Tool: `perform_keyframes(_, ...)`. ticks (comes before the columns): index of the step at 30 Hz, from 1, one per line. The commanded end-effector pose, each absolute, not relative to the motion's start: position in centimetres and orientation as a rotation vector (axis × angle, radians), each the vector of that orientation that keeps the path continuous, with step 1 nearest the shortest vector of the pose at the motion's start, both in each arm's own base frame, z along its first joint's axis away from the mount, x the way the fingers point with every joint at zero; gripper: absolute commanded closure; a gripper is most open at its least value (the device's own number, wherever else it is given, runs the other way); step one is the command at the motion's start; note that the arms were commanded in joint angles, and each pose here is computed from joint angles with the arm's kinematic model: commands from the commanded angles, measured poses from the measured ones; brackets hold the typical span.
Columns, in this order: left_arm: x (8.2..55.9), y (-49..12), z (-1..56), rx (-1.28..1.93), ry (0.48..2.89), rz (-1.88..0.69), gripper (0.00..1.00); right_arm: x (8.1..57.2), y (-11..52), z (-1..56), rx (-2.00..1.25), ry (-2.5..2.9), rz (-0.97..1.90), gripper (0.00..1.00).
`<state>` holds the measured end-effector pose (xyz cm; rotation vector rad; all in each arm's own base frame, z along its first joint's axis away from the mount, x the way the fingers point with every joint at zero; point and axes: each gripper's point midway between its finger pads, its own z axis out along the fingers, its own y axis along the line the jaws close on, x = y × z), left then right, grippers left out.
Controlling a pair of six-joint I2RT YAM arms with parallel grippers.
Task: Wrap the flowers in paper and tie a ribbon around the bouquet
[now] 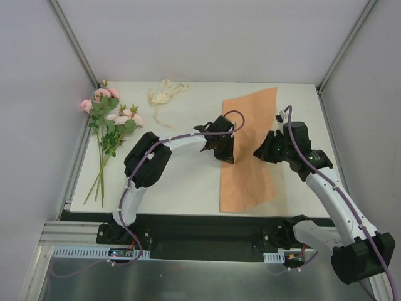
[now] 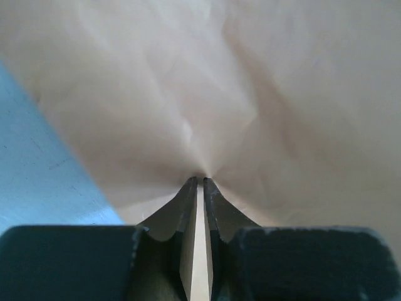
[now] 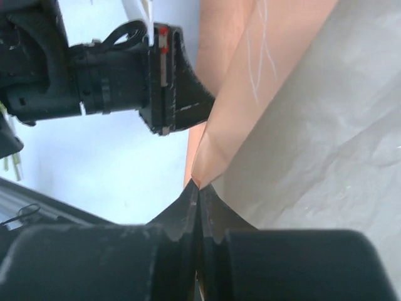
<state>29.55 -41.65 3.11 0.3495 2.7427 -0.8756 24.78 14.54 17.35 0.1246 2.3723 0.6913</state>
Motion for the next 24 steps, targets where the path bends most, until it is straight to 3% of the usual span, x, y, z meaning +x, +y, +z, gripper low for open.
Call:
perform_keyframes(1, 31.1, -42.2, 8.7, 0.365, 2.622, -0.96, 0.87, 25.5, 11.0, 18.1, -0.017, 2.427, 0.388, 0.99)
perform_keyframes(5, 31.1, -38.9, 13.4, 0.362, 2.495, -0.984, 0.75, 27.6, 9.2, 20.5, -0.118, 2.392, 0.18, 0.99)
perform_keyframes(13, 25.5, -27.9, 12.1, 0.237, 2.507, -0.953, 0.49, 29.5, 15.3, 21.7, -0.411, 2.439, 0.072, 0.96)
perform_keyframes(16, 23.7, -23.9, 13.1, 0.133, 2.453, -0.96, 0.44, 29.6, 20.2, 21.8, -0.448, 2.438, 0.12, 0.86)
perform_keyframes(18, 22.8, -21.7, 14.4, 0.069, 2.389, -0.982, 0.41, 29.9, 22.5, 21.0, -0.442, 2.444, 0.104, 0.85)
perform_keyframes(24, 20.8, -18.3, 18.9, -0.01, 2.252, -0.946, 0.39, 30.2, 33.3, 21.0, -0.424, 2.408, 0.417, 0.77)
